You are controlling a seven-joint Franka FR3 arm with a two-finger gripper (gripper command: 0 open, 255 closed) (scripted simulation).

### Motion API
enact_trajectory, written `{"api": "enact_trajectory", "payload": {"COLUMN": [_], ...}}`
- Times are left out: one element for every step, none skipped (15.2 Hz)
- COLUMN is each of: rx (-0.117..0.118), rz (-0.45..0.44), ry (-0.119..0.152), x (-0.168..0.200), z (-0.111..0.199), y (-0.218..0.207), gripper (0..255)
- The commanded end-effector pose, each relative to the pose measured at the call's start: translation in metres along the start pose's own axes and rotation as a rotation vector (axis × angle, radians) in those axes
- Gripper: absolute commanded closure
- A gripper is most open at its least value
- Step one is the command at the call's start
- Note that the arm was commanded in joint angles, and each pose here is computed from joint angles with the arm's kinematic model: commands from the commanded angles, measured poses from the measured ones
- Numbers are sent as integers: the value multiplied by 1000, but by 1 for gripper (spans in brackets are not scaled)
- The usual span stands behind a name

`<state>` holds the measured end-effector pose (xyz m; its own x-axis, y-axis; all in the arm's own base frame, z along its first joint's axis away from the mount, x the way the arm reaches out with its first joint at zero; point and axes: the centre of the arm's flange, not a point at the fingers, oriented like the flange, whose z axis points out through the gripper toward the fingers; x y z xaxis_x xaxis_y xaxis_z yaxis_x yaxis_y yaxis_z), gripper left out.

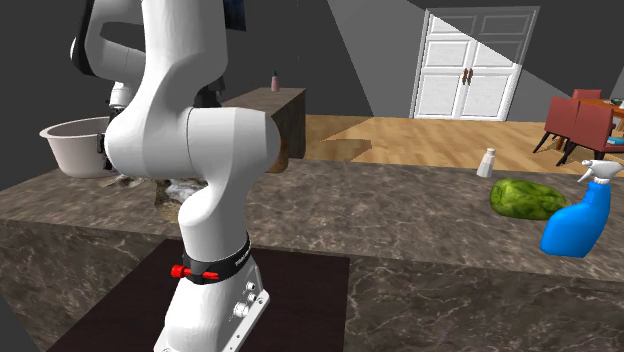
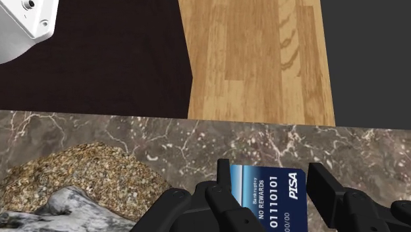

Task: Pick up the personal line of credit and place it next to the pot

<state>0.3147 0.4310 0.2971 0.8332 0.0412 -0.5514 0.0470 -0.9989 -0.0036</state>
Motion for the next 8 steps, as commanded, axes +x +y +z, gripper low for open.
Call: {"api": "enact_trajectory", "payload": {"rx": [0,0,0,0,0,0,0,0], "rz": [0,0,0,0,0,0,0,0], "ry": [0,0,0,0,0,0,0,0], "x": [6,9,11,14,17,20,23,26], "z": [9,14,18,23,27,31,36,40], "y": [-1,-1,-1,-1,-1,-1,-1,-1], "gripper": [255,255,255,255,255,255,255,255]}}
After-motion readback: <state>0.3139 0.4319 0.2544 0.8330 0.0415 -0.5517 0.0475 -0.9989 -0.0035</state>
